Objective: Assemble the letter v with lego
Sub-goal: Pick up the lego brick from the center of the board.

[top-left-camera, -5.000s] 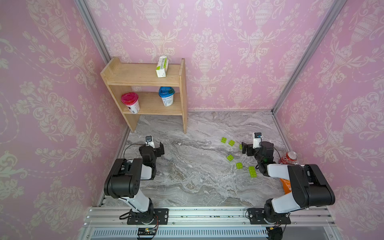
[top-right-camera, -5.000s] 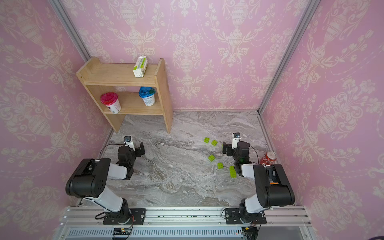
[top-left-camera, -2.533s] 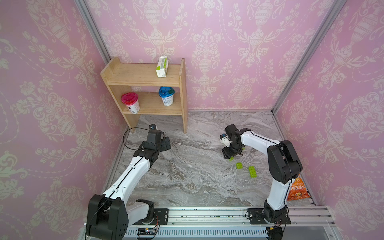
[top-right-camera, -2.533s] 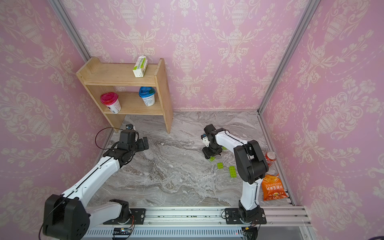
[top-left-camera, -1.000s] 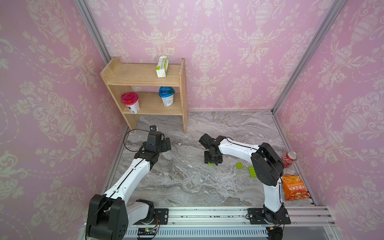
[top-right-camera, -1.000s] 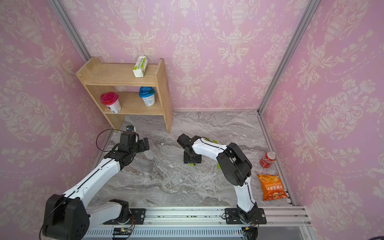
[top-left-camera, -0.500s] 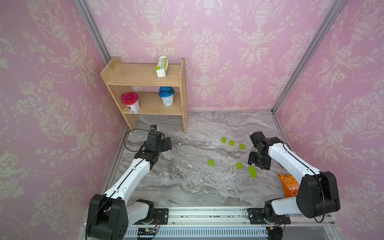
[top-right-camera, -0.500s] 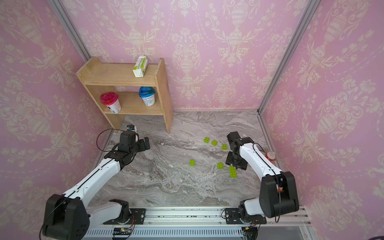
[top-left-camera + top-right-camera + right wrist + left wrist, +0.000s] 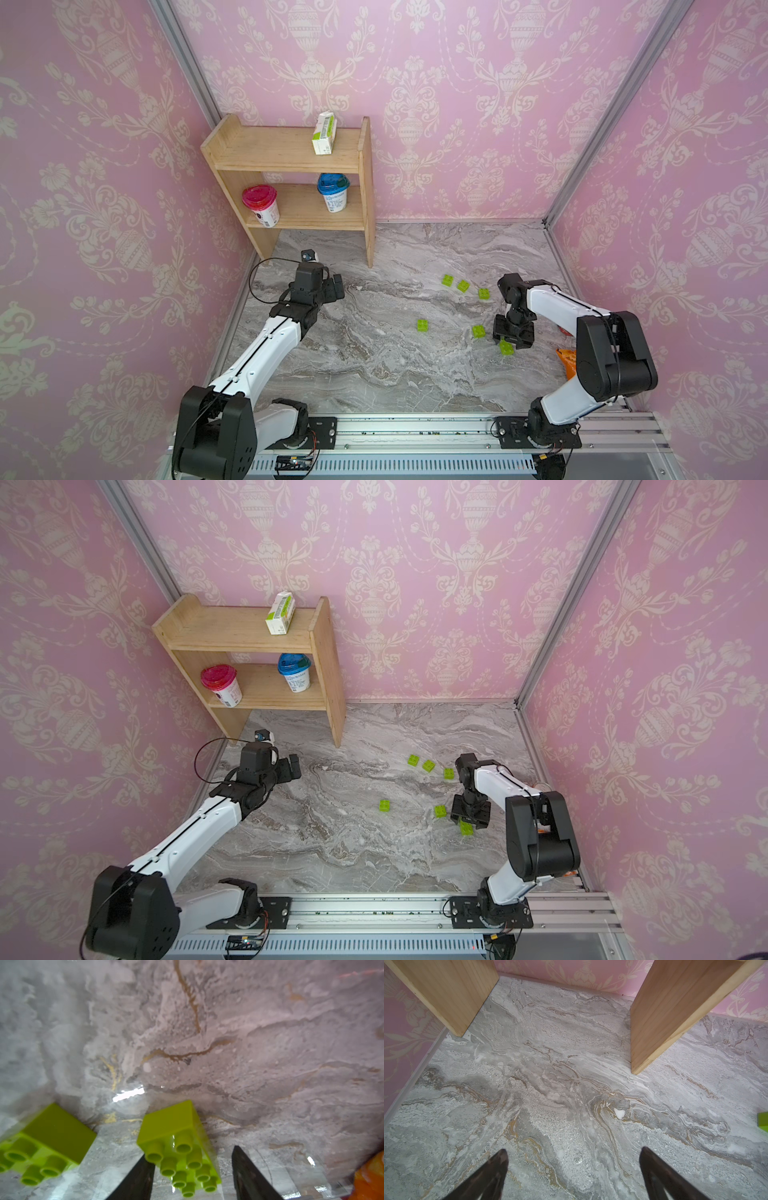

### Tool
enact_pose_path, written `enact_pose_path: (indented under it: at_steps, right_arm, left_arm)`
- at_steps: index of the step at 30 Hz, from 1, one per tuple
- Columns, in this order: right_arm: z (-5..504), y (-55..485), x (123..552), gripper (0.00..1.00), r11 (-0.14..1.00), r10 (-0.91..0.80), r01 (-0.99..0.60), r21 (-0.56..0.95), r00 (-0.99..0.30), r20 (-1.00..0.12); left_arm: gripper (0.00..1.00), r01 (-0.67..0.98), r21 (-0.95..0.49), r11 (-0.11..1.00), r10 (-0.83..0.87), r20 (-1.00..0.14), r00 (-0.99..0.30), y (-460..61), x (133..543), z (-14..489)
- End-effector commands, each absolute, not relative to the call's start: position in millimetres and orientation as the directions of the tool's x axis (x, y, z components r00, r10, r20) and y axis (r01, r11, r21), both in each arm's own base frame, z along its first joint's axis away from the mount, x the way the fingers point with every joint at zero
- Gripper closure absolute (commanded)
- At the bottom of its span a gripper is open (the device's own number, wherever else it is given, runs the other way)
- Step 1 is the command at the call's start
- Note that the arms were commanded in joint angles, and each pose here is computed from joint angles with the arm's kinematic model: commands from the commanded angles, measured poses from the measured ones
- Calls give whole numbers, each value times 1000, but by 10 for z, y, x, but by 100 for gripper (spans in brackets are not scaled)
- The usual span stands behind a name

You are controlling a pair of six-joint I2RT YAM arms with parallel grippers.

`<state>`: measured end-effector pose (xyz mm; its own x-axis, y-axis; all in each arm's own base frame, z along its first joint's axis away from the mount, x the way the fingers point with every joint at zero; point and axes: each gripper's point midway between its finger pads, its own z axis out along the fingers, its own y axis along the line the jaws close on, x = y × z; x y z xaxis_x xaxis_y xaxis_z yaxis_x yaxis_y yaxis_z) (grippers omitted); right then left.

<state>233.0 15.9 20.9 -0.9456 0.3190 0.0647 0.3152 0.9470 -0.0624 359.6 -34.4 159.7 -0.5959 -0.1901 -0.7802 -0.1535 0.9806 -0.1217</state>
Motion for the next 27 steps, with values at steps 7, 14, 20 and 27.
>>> enact_pose_path:
  at_steps: [7, 14, 20, 27]
  right_arm:
    - [391, 192, 2213, 71, 946, 324, 322, -46, -945, 35]
    - [1084, 1063, 2431, 90, 985, -173, -173, -14, -971, -164]
    - [857, 2109, 2196, 86, 498, -867, -866, -48, -495, -54]
    - [577, 2546, 2060, 88, 181, -983, -981, 63, -183, -19]
  left_arm:
    - [1, -144, -113, 983, -178, -780, -600, -360, 3551, 1576]
    - [1, -140, -132, 981, -191, -776, -601, -387, 3562, 1584]
    - [1, -152, -141, 978, -205, -772, -601, -379, 3544, 1550]
    - [1, -149, -142, 978, -204, -776, -597, -368, 3489, 1605]
